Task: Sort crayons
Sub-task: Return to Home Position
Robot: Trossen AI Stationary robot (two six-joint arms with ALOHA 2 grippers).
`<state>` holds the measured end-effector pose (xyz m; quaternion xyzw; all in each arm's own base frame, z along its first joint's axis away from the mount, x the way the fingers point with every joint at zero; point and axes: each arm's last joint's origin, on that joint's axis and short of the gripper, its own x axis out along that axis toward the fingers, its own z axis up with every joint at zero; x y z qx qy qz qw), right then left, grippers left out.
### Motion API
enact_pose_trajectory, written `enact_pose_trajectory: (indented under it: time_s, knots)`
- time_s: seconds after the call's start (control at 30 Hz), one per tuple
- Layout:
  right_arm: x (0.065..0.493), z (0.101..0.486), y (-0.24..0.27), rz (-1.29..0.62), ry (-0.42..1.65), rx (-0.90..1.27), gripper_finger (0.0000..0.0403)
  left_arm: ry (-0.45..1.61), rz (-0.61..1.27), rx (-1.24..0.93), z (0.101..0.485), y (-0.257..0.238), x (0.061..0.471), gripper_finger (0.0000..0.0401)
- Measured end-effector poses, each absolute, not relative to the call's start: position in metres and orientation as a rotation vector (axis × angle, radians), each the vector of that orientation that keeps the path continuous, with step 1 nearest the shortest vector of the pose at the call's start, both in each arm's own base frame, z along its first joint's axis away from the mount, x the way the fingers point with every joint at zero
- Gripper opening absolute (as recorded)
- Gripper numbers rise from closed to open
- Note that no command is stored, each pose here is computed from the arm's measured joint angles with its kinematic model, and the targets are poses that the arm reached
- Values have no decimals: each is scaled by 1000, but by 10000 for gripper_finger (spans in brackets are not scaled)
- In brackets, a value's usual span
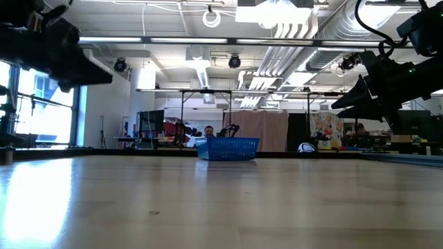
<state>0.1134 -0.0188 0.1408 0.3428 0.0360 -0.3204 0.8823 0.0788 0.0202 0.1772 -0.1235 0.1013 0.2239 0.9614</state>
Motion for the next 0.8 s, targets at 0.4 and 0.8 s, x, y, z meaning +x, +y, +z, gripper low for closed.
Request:
enact_pose_trajectory:
  time_s: [0.4, 0.8]
  knots:
    - [113, 141, -19, -668, 75, 713, 115, -210, 643, -36, 185, 32, 88, 60]
    - [113, 141, -19, -667, 75, 713, 115, 7, 744, 207, 173, 40, 86, 60]
